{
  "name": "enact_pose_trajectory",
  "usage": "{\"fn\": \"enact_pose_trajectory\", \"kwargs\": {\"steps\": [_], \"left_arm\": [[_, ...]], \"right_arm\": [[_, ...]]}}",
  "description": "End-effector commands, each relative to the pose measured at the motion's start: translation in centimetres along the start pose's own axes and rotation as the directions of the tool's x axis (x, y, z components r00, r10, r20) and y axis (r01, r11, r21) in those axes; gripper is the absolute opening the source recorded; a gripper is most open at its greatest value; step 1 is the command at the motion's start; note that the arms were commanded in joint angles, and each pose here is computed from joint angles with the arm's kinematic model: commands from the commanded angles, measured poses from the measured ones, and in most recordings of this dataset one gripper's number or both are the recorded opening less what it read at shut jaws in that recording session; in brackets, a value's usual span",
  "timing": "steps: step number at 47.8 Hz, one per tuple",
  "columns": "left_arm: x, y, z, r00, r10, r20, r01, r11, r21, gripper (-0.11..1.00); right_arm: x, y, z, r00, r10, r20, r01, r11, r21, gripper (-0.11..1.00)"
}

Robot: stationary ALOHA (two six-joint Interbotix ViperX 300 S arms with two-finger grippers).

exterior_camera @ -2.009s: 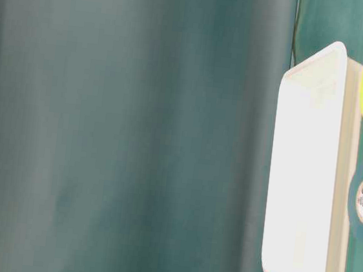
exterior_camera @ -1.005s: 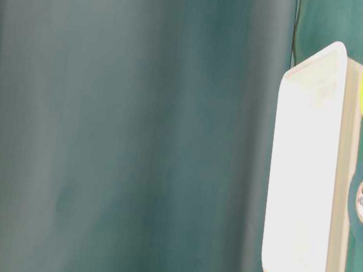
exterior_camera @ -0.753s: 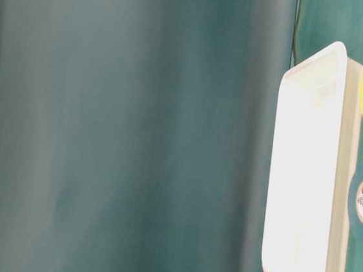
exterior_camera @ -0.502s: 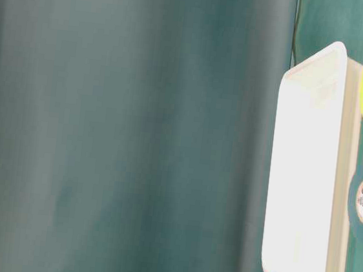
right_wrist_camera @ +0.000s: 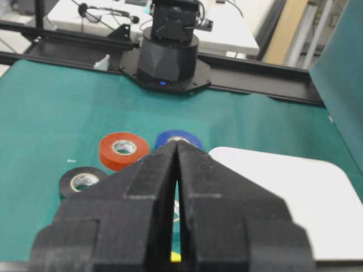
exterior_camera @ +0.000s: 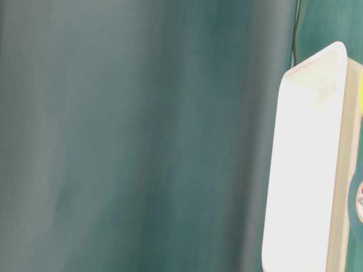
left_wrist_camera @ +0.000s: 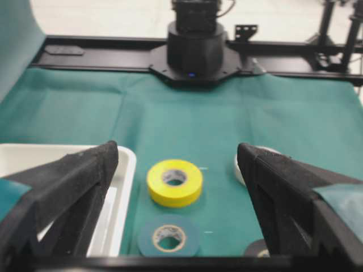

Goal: Pick up the tape from a random location and place it into the white case.

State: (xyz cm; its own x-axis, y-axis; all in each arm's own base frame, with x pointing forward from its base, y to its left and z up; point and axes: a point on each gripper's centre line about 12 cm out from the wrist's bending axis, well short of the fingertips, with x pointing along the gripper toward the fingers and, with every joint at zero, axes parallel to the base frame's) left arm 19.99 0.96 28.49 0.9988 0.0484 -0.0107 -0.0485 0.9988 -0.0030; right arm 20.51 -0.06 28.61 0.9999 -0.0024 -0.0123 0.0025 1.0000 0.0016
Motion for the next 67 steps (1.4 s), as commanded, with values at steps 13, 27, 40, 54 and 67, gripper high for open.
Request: {"fn": "enact_pose_trajectory", "kwargs": {"steps": [13,27,40,54,67], "left_arm": [[0.3,0.2,1.1,1.0,0.013,0.025,-0.013,1.0,0.0,0.99],[1.1,0.5,1.2,0.999,0.022,0.038,-0.022,1.0,0.004,0.99],[5.7,0.8,1.3,1.0,0.03,-0.003,-0.03,1.0,0.008,0.99],[11.5,0.9,2.6,0.999,0.029,-0.021,-0.028,0.999,0.029,0.99],[15.8,1.0,3.3,0.999,0.03,-0.035,-0.029,0.999,0.031,0.99]], "right_arm": [[0.3,0.0,0.8,1.0,-0.002,0.015,0.002,1.0,0.0,0.0],[0.3,0.0,0.8,1.0,-0.001,0.014,0.001,1.0,-0.001,0.0],[0.3,0.0,0.8,1.0,-0.001,0.018,0.001,1.0,-0.003,0.0],[0.3,0.0,0.8,1.0,-0.001,0.014,0.001,1.0,-0.003,0.0],[0.3,0.0,0.8,1.0,-0.001,0.015,0.001,1.0,-0.003,0.0]]}}
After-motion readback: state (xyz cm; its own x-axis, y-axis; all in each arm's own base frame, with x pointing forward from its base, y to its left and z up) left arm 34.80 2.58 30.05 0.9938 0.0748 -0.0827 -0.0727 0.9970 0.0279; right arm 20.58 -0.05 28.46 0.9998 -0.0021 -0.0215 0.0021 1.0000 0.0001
